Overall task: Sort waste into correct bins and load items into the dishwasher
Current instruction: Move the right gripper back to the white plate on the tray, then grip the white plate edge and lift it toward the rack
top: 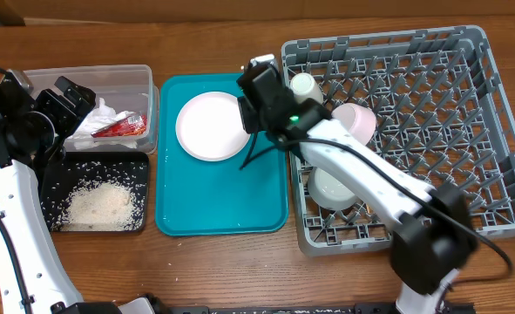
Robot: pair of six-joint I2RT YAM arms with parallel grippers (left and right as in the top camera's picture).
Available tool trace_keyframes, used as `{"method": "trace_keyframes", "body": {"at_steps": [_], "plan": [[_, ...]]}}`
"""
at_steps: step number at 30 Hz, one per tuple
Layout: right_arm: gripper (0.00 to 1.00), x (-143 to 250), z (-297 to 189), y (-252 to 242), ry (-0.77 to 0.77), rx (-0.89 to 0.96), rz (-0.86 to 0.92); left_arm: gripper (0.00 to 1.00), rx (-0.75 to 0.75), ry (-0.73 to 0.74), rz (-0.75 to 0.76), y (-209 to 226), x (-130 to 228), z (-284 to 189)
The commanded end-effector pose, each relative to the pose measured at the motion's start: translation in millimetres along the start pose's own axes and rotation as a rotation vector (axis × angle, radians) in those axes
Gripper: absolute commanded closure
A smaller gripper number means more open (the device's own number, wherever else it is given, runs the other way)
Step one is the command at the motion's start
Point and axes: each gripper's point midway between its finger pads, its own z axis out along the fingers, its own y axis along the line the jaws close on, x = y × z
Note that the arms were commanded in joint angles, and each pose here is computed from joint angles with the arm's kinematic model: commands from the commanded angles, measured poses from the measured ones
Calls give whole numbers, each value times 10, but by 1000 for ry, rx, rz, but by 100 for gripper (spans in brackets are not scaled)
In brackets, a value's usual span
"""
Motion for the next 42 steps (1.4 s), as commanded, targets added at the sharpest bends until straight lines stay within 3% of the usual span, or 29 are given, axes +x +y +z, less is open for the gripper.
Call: {"method": "trace_keyframes", "body": {"at_steps": [1,10,16,23,25,27,32,36,39,40,42], "plan": [[42,120,384,5,20,26,24,0,13,-17,5,-74,-47,-48],[44,474,948,89,83,10,12,0,13,-18,5,-74,-48,-48],[58,745,1067,281,182,-102,10,0,13,-18,6,-74,-48,-48],[83,873,1061,256,229,-96,23,0,13,-17,5,-74,-47,-48],[96,851,1052,262,224,-98,24,0,13,-17,5,-74,-47,-48],[96,751,1007,281,203,-106,29,0,13,-18,5,-74,-48,-48],[96,111,599,302,66,-136,55,0,13,-17,5,-74,-46,-48],[96,-487,-62,115,-56,-125,35,0,13,-18,5,-74,-48,-48],[96,-751,-589,-209,-126,-42,14,0,13,-18,5,-74,-48,-48],[96,-873,-998,-549,-179,69,-2,0,13,-17,5,-74,-47,-48],[96,-941,-1366,-896,-222,191,-3,0,13,-17,5,-74,-47,-48]]}}
